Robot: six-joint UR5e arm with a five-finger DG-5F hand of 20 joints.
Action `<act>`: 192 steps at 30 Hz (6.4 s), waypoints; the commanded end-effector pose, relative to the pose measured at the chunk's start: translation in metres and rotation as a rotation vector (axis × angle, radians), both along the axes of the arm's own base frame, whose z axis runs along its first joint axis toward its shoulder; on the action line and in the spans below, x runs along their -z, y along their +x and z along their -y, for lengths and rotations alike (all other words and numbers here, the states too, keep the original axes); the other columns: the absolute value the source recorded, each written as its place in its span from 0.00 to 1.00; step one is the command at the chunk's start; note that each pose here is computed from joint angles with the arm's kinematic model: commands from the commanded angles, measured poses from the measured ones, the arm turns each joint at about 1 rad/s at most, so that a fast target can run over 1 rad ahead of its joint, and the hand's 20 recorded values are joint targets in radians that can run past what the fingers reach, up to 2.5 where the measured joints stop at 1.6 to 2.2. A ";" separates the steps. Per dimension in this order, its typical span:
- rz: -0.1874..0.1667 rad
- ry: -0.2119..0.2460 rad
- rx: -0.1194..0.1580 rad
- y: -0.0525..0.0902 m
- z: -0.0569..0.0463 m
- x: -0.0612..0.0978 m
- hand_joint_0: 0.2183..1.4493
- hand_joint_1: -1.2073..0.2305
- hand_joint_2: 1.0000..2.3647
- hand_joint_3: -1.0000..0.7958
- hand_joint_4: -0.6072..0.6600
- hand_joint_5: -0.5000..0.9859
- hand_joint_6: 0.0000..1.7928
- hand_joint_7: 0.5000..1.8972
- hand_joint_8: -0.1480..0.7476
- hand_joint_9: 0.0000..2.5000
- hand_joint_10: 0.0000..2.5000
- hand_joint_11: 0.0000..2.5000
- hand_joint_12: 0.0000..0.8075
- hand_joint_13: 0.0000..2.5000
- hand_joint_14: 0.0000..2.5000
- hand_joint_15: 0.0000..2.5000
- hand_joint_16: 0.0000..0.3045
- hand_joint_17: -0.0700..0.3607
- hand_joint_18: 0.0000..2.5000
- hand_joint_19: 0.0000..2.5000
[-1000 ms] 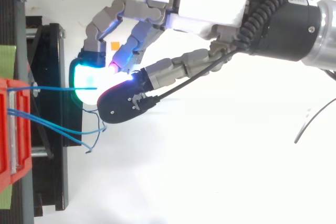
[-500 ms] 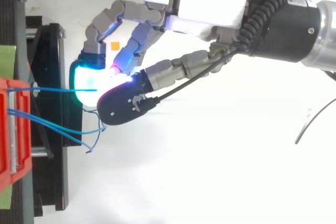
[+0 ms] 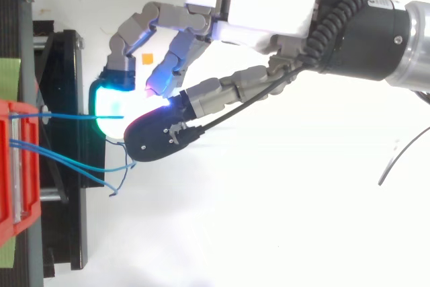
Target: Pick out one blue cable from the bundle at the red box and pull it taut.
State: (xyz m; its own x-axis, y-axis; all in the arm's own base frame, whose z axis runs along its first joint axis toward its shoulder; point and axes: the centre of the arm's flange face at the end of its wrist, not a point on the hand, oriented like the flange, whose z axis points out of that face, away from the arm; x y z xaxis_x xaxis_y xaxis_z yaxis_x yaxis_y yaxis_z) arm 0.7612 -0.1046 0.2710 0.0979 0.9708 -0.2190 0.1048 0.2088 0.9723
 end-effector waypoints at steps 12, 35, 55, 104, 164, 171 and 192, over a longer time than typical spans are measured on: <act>-0.001 0.003 -0.001 0.000 -0.001 0.001 0.25 0.42 0.00 0.31 0.51 0.24 0.52 0.22 0.47 0.46 0.01 0.36 0.45 0.39 0.01 0.30 0.19 0.46 0.30 0.30; -0.001 0.007 -0.003 0.000 -0.001 0.000 0.29 0.32 0.01 0.51 0.44 0.28 0.52 0.31 0.48 0.50 0.01 0.35 0.48 0.41 0.01 0.28 0.20 0.47 0.34 0.28; -0.038 0.230 -0.156 -0.005 -0.016 0.004 0.29 0.33 0.01 0.50 0.44 0.27 0.52 0.32 0.51 0.46 0.01 0.30 0.43 0.38 0.01 0.21 0.18 0.44 0.33 0.26; -0.011 0.322 -0.165 -0.018 0.010 0.041 0.32 0.35 0.02 0.47 0.45 0.26 0.53 0.26 0.42 0.52 0.01 0.64 0.34 0.50 0.38 0.53 0.14 0.39 0.39 0.40; -0.058 0.157 -0.042 -0.045 0.025 -0.001 0.33 0.35 0.02 0.47 0.46 0.26 0.53 0.26 0.40 0.50 0.30 0.57 0.34 0.46 0.71 0.43 0.13 0.37 0.47 0.55; -0.058 0.157 -0.042 -0.045 0.025 -0.001 0.33 0.35 0.02 0.47 0.46 0.26 0.53 0.26 0.41 0.50 0.30 0.57 0.35 0.46 0.71 0.43 0.13 0.37 0.47 0.55; -0.059 0.157 -0.043 -0.045 0.025 -0.001 0.33 0.34 0.02 0.46 0.44 0.26 0.52 0.26 0.39 0.53 0.20 0.61 0.33 0.49 0.58 0.49 0.13 0.37 0.45 0.53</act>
